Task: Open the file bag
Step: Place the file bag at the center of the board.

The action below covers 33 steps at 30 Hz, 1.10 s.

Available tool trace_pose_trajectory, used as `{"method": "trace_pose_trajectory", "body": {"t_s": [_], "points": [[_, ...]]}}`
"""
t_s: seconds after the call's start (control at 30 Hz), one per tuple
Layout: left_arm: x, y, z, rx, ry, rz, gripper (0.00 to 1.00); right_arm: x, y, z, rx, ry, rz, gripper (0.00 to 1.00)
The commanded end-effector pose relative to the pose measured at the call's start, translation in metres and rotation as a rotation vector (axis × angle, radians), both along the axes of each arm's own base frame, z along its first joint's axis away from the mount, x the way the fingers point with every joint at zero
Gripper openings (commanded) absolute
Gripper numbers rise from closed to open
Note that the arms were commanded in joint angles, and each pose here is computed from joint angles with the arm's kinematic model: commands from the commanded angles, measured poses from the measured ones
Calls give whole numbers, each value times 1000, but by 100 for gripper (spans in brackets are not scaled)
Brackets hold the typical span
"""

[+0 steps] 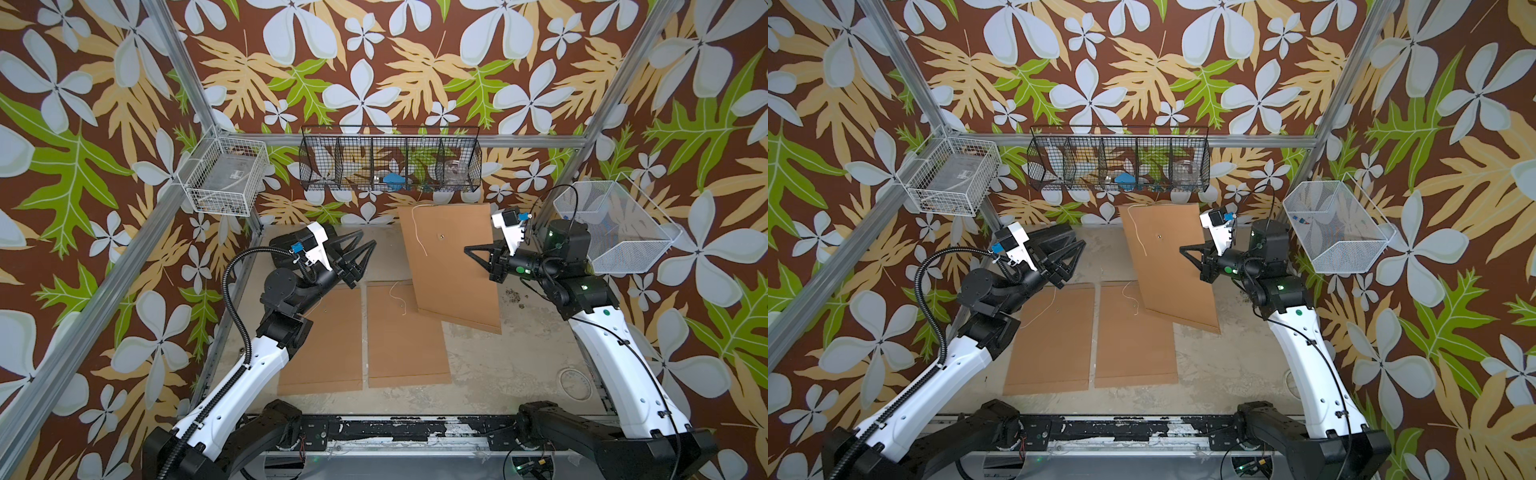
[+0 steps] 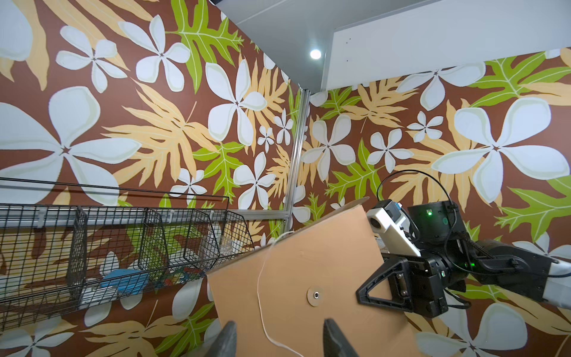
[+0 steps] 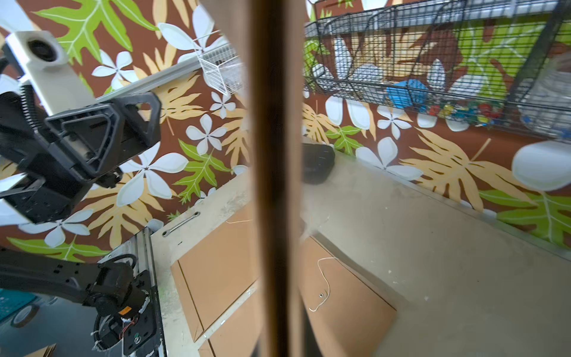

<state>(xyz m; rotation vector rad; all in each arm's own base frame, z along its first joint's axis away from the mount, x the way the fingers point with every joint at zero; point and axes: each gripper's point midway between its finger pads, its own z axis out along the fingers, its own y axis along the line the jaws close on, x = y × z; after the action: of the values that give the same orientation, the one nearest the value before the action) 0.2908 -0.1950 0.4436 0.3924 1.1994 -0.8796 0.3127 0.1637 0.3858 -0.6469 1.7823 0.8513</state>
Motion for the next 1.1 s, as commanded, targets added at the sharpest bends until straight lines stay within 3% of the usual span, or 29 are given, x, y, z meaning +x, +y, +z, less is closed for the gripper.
{"method": "trace_pose_trajectory", "body": {"t_s": [0.0, 0.43, 0.83, 1.07], "points": [[5, 9, -7, -15, 33, 58, 48, 11, -17, -20, -46, 134, -143, 0], [-2, 26, -36, -100, 138, 93, 52, 41, -81, -103, -337, 462, -464, 0], [1, 25, -42, -68, 147, 111, 55, 50, -118, -176, -483, 700, -477, 0], [9, 19, -49, -49, 169, 100, 55, 48, -133, -222, -562, 767, -515, 0]]}}
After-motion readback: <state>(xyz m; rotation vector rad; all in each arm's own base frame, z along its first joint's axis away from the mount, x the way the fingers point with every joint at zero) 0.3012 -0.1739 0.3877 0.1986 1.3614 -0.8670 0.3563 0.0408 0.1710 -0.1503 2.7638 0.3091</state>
